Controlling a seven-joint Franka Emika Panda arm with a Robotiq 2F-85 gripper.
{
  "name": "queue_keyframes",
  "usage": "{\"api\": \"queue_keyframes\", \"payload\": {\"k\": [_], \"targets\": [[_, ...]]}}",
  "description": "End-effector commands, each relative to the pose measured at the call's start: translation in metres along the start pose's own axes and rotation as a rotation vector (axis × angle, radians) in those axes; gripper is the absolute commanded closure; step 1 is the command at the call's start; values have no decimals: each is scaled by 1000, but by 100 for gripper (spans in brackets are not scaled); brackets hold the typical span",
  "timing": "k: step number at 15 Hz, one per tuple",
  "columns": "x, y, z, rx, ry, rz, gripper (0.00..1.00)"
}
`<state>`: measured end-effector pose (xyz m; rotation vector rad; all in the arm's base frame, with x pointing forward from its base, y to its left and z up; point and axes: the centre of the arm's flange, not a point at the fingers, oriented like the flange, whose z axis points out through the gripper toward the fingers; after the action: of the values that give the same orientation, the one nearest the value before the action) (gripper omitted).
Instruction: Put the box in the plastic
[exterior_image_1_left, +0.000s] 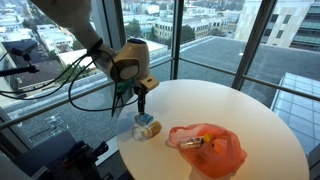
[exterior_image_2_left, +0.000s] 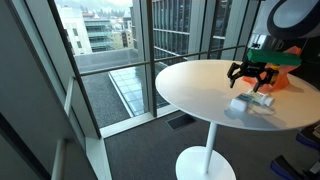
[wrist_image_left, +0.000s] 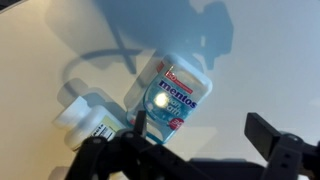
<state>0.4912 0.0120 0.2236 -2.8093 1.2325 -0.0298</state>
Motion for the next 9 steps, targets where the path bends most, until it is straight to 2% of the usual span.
{"api": "queue_keyframes", "payload": {"k": [1,9], "targets": [[14,-9,16,6,1,71,0],[23,-9,40,9,-43,139,0]]}}
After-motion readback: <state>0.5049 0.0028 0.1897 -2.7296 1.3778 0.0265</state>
